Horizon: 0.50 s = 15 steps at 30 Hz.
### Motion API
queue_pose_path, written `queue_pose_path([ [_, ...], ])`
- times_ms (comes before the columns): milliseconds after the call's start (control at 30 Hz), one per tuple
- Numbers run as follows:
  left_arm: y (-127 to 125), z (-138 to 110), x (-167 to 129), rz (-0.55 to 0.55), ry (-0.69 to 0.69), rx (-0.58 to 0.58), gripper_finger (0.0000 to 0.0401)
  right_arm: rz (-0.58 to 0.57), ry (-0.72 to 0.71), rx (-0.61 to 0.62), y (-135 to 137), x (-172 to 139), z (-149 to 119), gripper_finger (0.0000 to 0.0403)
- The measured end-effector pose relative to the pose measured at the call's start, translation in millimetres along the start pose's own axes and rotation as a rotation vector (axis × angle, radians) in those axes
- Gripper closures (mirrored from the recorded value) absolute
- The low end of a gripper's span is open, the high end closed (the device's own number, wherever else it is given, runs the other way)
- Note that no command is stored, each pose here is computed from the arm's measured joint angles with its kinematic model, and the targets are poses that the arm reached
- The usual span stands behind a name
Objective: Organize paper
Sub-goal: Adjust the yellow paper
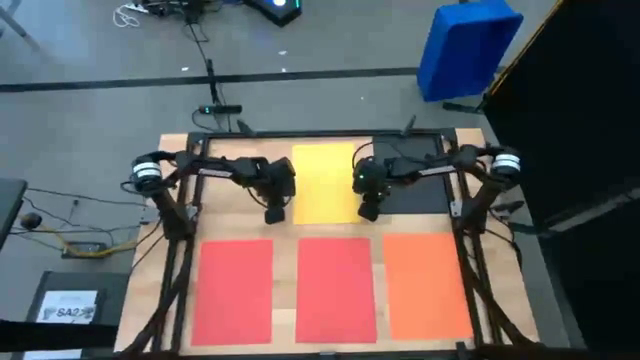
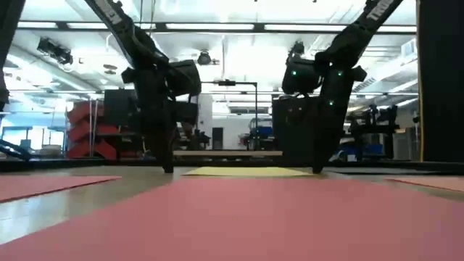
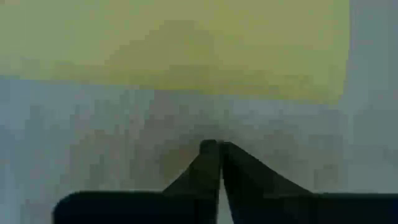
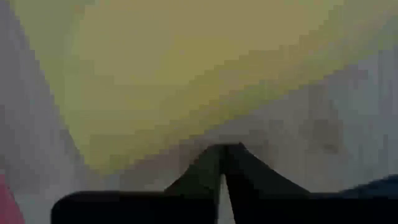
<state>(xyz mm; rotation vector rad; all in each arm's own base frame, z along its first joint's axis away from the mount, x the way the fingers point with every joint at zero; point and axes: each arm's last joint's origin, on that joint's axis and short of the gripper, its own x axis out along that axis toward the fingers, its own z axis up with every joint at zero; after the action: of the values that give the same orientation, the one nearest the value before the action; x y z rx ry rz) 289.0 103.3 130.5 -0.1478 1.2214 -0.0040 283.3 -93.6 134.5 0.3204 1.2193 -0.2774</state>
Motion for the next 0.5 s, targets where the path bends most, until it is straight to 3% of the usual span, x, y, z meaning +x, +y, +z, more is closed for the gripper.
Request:
queue_pose_path([
  [500, 2.9, 16.1, 2.4, -0.011, -0.029, 0.030, 0.0401, 0.007, -0.020, -0.015, 0.9, -2.7, 7.8, 0.0403],
])
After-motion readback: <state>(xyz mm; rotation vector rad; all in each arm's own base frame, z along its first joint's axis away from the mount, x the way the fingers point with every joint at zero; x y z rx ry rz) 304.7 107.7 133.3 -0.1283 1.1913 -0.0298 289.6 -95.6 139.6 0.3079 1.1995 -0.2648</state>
